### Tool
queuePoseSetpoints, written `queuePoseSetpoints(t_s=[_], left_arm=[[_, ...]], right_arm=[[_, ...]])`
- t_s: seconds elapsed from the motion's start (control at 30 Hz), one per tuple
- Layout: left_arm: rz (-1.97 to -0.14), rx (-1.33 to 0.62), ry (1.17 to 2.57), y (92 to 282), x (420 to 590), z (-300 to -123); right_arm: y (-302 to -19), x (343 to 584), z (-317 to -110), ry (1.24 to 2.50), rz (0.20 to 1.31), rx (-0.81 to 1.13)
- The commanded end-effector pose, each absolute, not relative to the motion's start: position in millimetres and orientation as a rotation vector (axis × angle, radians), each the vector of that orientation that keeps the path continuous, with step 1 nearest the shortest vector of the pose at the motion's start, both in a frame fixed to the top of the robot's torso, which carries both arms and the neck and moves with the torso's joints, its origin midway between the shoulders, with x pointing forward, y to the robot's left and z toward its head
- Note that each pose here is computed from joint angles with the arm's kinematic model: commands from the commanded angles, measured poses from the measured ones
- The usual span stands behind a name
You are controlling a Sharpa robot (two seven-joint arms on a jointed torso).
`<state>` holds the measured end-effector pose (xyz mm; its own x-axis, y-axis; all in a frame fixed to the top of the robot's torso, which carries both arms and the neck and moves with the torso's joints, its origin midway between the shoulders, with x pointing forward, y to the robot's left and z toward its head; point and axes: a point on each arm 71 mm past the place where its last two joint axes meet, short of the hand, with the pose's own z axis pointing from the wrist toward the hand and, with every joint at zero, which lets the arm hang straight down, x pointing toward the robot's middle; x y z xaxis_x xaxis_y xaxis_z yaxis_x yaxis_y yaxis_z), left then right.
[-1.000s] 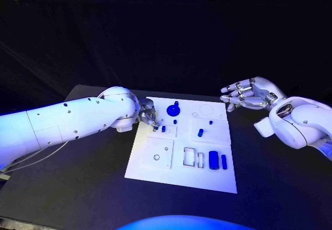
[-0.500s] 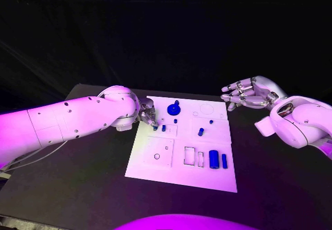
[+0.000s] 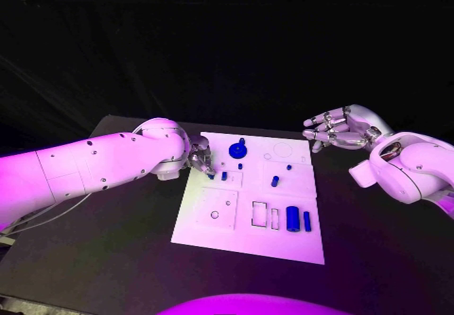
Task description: Assemble the parts on the task board
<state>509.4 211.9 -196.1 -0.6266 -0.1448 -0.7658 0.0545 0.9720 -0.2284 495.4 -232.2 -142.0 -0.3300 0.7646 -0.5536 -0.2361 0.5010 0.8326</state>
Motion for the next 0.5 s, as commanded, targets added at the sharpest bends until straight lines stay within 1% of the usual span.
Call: queuePoseSetpoints(t_s=[0.03,0.5], left_arm=[[-0.284,-0.061,2.247,212.0,508.1,-197.6],[-0.282,-0.049,2.253,209.3,507.4,-197.8]], right_arm=[[-231.8,495.2,-141.7,1.596,1.097,0.457],[-231.4,495.1,-141.9,1.598,1.099,0.456]])
